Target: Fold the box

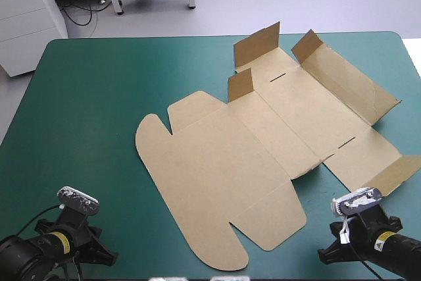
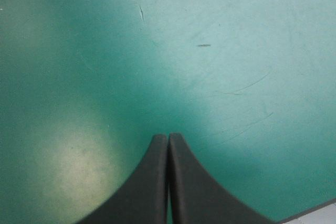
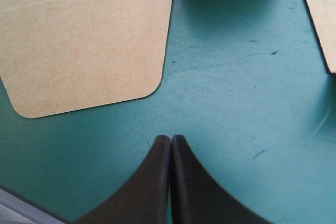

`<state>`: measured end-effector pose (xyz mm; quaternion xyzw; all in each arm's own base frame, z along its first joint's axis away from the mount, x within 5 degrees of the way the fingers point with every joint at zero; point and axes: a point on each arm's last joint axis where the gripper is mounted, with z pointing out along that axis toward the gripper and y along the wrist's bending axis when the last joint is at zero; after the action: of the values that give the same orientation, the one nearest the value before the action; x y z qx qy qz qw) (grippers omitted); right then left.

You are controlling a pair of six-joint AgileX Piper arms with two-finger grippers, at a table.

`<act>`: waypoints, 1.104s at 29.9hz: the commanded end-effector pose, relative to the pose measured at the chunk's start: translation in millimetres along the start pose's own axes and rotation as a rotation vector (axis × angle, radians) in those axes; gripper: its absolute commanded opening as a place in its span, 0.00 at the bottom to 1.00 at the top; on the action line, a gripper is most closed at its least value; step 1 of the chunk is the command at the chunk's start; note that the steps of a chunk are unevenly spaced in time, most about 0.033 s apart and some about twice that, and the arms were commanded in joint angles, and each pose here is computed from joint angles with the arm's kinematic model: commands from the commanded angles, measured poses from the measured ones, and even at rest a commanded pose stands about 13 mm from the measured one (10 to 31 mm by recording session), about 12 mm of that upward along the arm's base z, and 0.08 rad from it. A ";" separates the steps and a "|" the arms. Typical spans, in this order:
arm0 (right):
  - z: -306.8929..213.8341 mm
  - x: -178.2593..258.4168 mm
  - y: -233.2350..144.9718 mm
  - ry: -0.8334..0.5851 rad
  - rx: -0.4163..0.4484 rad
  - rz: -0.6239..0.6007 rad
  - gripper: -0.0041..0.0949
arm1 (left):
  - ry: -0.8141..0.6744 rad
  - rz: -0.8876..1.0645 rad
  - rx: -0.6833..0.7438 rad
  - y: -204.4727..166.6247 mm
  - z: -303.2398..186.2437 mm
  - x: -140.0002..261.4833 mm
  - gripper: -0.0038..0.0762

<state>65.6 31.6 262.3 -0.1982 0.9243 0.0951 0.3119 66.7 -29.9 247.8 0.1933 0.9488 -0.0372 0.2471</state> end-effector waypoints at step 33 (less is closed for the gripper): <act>-44.7 -46.2 4.9 -0.302 -0.094 0.550 0.85 | -0.046 0.001 0.003 -0.4 -4.4 -7.6 0.01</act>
<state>67.3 35.2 307.8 -0.0205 0.9130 0.1908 0.3600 66.7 -29.9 247.8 0.1933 0.9488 -0.0372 0.2471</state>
